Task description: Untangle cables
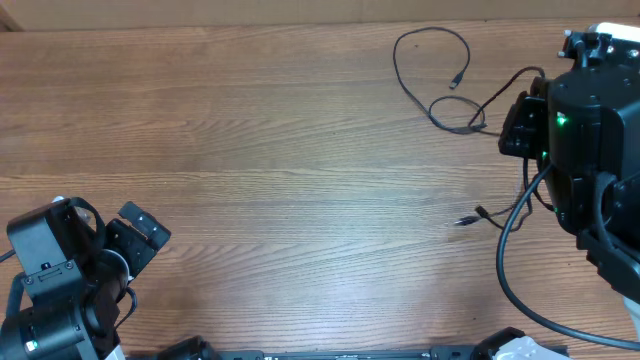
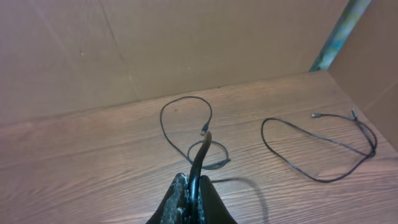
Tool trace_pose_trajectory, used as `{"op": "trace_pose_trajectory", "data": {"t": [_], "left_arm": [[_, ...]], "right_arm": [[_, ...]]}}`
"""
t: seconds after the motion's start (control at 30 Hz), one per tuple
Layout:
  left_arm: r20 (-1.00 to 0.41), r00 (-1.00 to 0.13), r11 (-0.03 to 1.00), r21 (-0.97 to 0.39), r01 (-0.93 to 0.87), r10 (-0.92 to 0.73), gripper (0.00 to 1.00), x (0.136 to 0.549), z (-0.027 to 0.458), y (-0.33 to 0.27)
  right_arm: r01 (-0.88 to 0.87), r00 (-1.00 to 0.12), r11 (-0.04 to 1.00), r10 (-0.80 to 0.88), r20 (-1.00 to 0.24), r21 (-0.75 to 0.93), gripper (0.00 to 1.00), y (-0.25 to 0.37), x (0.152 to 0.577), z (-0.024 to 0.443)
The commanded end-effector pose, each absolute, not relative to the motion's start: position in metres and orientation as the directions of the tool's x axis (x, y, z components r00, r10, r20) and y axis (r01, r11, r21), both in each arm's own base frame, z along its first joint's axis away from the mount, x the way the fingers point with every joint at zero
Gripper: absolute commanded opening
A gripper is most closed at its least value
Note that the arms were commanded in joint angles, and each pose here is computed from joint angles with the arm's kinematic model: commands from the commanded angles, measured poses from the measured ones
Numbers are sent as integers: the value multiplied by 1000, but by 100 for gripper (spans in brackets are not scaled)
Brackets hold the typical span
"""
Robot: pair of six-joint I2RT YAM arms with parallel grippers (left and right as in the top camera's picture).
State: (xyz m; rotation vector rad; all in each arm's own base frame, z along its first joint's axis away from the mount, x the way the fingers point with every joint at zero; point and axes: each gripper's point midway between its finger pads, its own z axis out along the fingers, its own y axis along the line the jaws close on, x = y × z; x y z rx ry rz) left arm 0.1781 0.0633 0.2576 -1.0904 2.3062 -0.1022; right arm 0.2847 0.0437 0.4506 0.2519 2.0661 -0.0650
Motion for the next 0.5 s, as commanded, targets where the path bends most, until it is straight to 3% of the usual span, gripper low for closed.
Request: {"op": "trace_pose_trajectory", "data": {"t": [0.0,0.23,0.47], "left_arm": [[-490,-495,670,-292,-683,-717,99,178,262,67],[-490,-495,670,-292,-683,-718,100,178,262,67],[-490,-495,670,-292,-683,-717,100,178,262,67]], "right_arm": [[208,-425,967,226,-877,148,4,49,289,461],[247,-392,959,228,-891,137,4,60,335,453],[453,-369,886,284,-885,96,4,7,359,436]]}}
